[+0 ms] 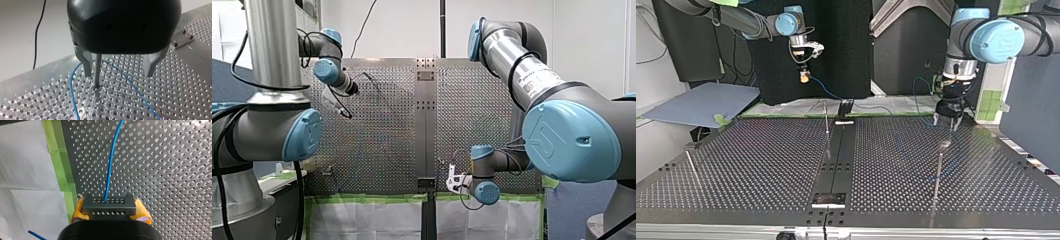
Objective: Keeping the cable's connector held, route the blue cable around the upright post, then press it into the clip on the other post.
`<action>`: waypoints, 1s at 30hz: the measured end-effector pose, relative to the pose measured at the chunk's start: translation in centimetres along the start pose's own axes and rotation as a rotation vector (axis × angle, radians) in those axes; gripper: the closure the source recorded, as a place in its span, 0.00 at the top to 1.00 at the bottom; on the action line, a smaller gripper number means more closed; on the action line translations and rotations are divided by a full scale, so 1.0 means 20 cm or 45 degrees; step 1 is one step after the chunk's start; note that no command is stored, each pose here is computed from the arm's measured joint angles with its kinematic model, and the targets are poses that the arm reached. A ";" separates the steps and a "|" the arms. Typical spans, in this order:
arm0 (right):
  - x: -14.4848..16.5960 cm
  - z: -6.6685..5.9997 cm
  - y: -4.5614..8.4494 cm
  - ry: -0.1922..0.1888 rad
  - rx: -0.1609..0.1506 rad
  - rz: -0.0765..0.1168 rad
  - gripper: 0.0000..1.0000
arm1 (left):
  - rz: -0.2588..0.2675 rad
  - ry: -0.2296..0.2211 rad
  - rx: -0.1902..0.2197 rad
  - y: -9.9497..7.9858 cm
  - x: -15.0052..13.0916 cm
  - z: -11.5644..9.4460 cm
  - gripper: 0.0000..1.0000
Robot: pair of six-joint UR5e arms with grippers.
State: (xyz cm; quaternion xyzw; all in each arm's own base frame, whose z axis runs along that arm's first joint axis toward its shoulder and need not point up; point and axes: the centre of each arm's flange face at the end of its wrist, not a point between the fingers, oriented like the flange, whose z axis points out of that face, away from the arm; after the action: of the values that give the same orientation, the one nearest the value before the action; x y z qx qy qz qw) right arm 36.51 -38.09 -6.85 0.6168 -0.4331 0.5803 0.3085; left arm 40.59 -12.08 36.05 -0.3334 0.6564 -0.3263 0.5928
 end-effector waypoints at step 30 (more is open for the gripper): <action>0.00 0.03 0.05 -0.048 -0.005 -0.022 0.00 | 0.339 0.017 -0.065 -0.28 -0.16 -0.11 1.00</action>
State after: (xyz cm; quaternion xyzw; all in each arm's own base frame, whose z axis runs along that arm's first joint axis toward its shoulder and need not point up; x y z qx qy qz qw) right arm 35.85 -39.03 -6.98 0.6308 -0.4346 0.5650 0.3065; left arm 38.89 -12.52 42.64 -0.2561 0.7069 -0.2304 0.6178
